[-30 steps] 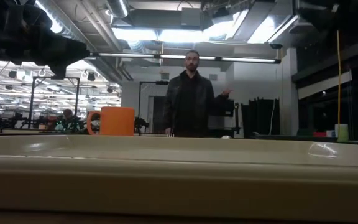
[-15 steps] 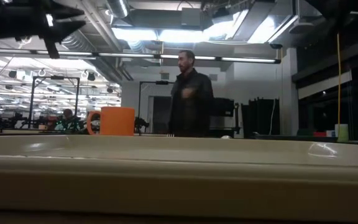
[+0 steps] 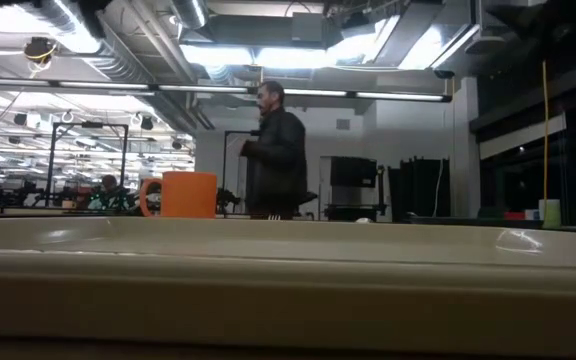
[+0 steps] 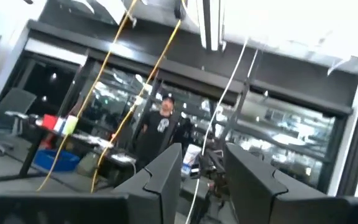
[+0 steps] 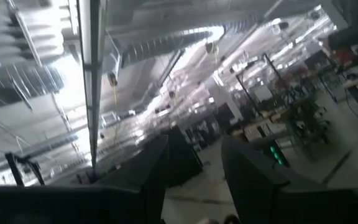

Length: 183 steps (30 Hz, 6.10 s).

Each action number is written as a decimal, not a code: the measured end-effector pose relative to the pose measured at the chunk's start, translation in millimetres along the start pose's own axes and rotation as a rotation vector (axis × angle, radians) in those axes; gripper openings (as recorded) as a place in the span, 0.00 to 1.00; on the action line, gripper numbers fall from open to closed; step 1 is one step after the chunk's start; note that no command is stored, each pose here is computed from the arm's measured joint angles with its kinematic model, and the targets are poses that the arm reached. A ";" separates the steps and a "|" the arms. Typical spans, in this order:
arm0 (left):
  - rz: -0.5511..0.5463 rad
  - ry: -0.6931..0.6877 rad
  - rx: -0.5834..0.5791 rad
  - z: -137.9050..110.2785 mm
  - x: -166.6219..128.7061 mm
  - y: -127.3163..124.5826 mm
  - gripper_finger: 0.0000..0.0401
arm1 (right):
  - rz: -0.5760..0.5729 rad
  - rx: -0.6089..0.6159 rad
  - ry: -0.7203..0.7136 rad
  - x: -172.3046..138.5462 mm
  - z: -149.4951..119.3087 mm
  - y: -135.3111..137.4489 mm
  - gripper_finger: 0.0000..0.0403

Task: Set up tray
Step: Put the orange mug on the top left of the brown tray, then put the dark blue plate on the brown tray

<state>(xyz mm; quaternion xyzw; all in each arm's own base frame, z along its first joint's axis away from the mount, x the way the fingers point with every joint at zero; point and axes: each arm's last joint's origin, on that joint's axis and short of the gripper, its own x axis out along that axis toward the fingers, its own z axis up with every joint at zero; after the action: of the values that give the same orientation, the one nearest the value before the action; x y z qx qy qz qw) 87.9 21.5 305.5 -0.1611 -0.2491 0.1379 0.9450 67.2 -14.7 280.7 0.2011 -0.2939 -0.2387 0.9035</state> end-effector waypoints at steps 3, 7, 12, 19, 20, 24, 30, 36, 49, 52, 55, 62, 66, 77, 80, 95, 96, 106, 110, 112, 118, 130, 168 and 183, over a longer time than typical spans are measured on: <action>0.022 0.058 0.017 2.0 21.5 -4.9 0.29 | -0.021 0.003 0.076 2.8 -10.2 -0.6 0.38; 0.072 0.233 0.120 -2.7 56.6 -10.3 0.29 | -0.042 -0.011 0.146 6.7 -17.2 0.4 0.38; 0.224 0.685 0.265 -19.4 92.9 -5.0 0.29 | -0.074 -0.108 0.262 15.9 6.3 13.1 0.38; 0.418 1.162 0.364 -39.8 117.4 20.7 0.29 | -0.085 -0.279 0.360 25.3 47.9 30.6 0.38; 0.422 1.201 0.355 -42.4 119.2 23.8 0.29 | -0.083 -0.287 0.362 26.2 51.6 32.2 0.38; 0.485 1.351 0.297 -53.9 117.0 34.7 0.33 | -0.082 -0.312 0.369 26.5 58.2 34.1 0.38; 0.603 1.484 0.199 -61.1 97.1 48.9 0.43 | -0.098 -0.345 0.433 23.7 52.3 30.6 0.38; 0.655 1.501 0.120 -68.7 79.7 56.6 0.50 | -0.120 -0.340 0.479 23.2 46.8 28.8 0.38; 0.670 1.457 0.055 -101.3 63.6 70.6 0.52 | -0.124 -0.381 0.512 28.8 39.4 30.9 0.38; 0.687 1.454 0.037 -108.6 58.1 73.9 0.52 | -0.126 -0.386 0.520 30.2 37.7 31.4 0.38; 0.689 1.456 0.036 -113.8 55.0 76.1 0.52 | -0.128 -0.390 0.524 31.3 36.3 31.8 0.38; 0.679 1.397 -0.007 -125.8 54.5 84.0 0.52 | -0.131 -0.399 0.537 33.3 33.3 32.5 0.38; 0.699 1.412 -0.012 -130.6 55.0 88.9 0.51 | -0.136 -0.382 0.536 33.6 33.0 32.6 0.38; 0.722 1.437 -0.039 -140.7 56.9 96.9 0.22 | -0.136 -0.379 0.535 33.6 33.2 32.7 0.38; 0.721 1.432 -0.052 -139.3 58.2 96.0 0.09 | -0.135 -0.377 0.531 33.8 33.5 32.9 0.38; 0.438 1.340 -0.061 -85.5 119.4 22.6 0.09 | -0.135 -0.377 0.531 33.9 33.5 32.9 0.38; 0.425 1.358 -0.063 -83.9 119.6 14.6 0.09 | -0.135 -0.377 0.531 33.9 33.5 32.9 0.38; 0.543 1.577 -0.008 -104.5 81.1 -33.7 0.09 | -0.127 -0.407 0.533 33.9 33.5 32.9 0.38; 0.589 1.591 -0.016 -120.5 67.8 -39.0 0.09 | -0.120 -0.430 0.535 33.9 33.5 32.9 0.38; 0.601 1.609 -0.009 -129.0 61.8 -40.7 0.09 | -0.121 -0.430 0.535 33.9 33.5 32.9 0.38; 0.610 1.660 0.030 -152.5 53.1 -43.9 0.09 | -0.121 -0.429 0.535 33.8 33.5 32.9 0.38; 0.578 1.703 0.099 -191.5 59.7 -43.2 0.09 | -0.121 -0.421 0.535 33.8 33.4 32.9 0.38; 0.815 1.463 0.448 -55.9 117.6 -79.2 0.43 | -0.462 -0.517 1.101 22.7 -37.7 2.6 0.38; 0.781 1.251 0.457 -39.2 147.6 -73.6 0.43 | -0.862 -0.418 1.483 50.0 -137.1 -54.6 0.67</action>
<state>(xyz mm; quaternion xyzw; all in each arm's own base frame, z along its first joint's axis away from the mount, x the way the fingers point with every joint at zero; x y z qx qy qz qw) 245.0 -4.5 363.7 -0.0863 0.4408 0.3925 0.8026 171.8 -55.6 172.6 0.2281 0.5191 -0.4154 0.7113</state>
